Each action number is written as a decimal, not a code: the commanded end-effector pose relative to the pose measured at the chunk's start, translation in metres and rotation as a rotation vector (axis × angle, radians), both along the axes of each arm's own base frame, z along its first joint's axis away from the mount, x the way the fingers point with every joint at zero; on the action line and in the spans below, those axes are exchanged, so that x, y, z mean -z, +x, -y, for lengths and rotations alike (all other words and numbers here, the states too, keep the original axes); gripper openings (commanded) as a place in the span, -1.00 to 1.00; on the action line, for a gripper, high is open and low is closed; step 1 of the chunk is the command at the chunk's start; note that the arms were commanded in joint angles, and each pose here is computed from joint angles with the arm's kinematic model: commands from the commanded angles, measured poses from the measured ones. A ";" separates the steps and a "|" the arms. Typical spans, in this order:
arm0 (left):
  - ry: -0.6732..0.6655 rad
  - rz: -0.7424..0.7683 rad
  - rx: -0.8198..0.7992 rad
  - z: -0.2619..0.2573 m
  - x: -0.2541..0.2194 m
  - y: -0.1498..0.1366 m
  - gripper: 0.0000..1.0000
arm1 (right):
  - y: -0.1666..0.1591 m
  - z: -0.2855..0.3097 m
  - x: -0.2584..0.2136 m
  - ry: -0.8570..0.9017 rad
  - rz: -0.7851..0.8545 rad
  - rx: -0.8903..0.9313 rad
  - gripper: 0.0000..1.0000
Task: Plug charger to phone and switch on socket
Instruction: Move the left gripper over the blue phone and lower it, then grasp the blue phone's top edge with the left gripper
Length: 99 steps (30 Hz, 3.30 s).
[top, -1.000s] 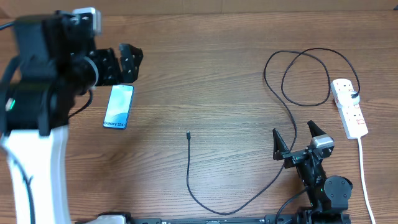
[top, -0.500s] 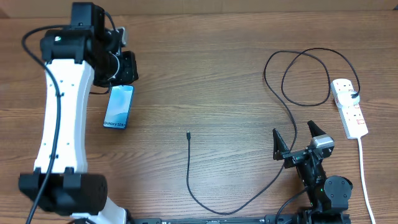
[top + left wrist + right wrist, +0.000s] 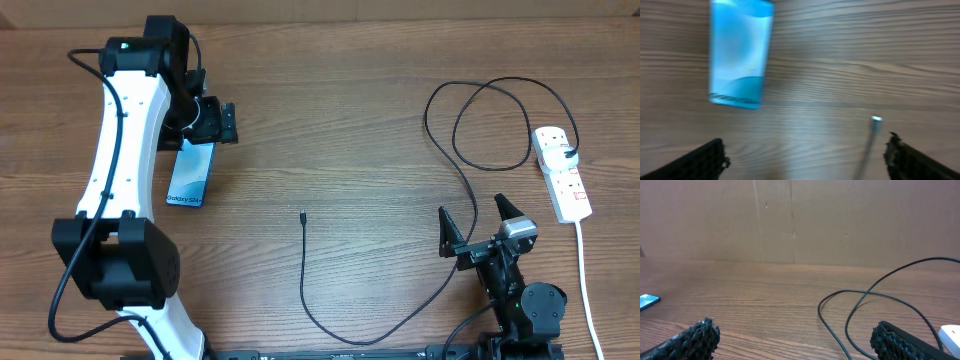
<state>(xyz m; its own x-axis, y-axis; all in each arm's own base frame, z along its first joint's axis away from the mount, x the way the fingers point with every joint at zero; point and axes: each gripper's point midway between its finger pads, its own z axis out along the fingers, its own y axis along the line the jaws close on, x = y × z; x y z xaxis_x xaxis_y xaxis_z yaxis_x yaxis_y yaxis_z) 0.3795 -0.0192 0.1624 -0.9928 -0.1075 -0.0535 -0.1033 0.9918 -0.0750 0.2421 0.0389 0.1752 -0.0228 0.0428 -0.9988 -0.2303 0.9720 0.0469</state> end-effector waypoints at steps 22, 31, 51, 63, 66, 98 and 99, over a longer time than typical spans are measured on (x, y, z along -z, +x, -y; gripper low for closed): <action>0.217 -0.379 0.082 -0.062 0.145 -0.008 0.99 | 0.000 0.000 0.002 -0.002 0.003 0.000 1.00; 0.207 -0.328 0.045 -0.081 0.159 0.005 0.99 | 0.000 0.000 0.002 -0.002 0.003 0.000 1.00; 0.074 -0.298 0.083 -0.060 0.180 0.005 0.99 | 0.000 0.000 0.002 -0.002 0.003 0.000 1.00; 0.056 -0.293 0.082 -0.056 0.202 -0.002 0.99 | 0.000 0.000 0.002 -0.002 0.003 0.000 1.00; -0.001 -0.304 0.077 -0.046 0.200 -0.005 0.98 | 0.000 0.000 0.002 -0.002 0.003 0.000 1.00; -0.012 -0.318 -0.121 0.030 0.200 -0.004 0.99 | 0.000 0.000 0.002 -0.002 0.003 0.000 1.00; -0.014 -0.305 -0.124 0.030 0.201 -0.001 0.99 | 0.000 0.000 0.002 -0.002 0.003 0.000 1.00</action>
